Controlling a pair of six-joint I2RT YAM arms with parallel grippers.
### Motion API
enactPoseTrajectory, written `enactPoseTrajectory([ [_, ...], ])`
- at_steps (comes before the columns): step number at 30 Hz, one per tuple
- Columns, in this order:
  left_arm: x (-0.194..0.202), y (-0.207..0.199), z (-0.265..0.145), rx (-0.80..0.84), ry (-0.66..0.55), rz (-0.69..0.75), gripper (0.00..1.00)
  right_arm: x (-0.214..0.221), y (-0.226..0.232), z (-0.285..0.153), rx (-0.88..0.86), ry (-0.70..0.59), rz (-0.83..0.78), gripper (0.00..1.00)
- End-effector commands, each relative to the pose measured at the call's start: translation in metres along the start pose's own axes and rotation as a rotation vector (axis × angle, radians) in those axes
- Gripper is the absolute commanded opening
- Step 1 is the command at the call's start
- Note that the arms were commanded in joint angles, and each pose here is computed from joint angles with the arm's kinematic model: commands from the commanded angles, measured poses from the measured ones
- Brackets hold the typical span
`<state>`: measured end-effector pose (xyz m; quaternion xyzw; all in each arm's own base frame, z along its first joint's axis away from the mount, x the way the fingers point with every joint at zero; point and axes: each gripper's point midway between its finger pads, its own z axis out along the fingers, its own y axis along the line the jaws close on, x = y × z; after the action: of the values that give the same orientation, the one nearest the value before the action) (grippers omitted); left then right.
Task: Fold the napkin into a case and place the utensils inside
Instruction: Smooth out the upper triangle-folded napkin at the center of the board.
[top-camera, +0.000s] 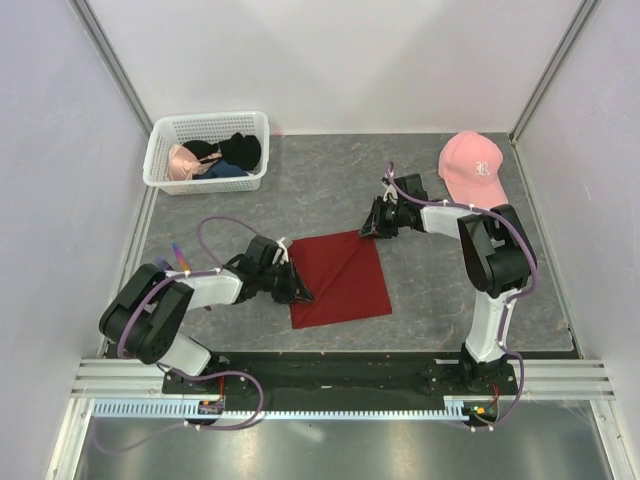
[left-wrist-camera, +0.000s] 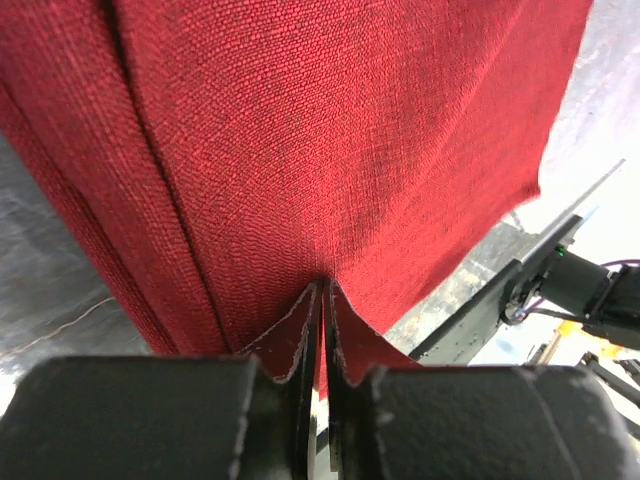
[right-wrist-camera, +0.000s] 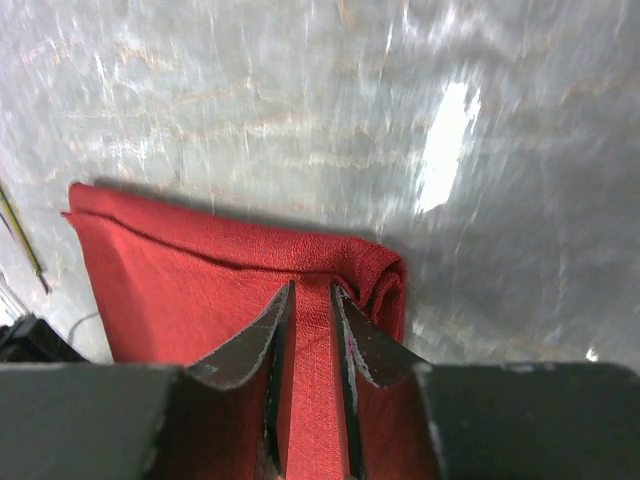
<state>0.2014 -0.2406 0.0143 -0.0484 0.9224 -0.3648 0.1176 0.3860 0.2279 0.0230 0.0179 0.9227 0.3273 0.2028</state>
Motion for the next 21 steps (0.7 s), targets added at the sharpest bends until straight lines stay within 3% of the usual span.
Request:
enactPoseTrajectory([
  [1, 0.005, 0.010, 0.003, 0.008, -0.016, 0.055, 0.10, -0.019, -0.008, 0.007, 0.009, -0.032, -0.058, 0.27],
  [10, 0.000, -0.038, -0.038, 0.133, -0.063, 0.086, 0.17, -0.045, 0.023, -0.040, 0.027, -0.116, -0.126, 0.33],
  [12, -0.003, -0.046, -0.051, 0.132, -0.079, 0.080, 0.18, -0.044, 0.035, -0.054, 0.052, -0.119, -0.157, 0.40],
  [16, -0.024, -0.057, -0.092, 0.094, -0.227, 0.100, 0.21, -0.033, 0.048, -0.074, 0.182, -0.135, -0.251, 0.57],
  [21, -0.066, -0.025, -0.137, -0.083, -0.430, 0.014, 0.24, 0.018, 0.106, -0.071, 0.145, -0.104, -0.351, 0.62],
])
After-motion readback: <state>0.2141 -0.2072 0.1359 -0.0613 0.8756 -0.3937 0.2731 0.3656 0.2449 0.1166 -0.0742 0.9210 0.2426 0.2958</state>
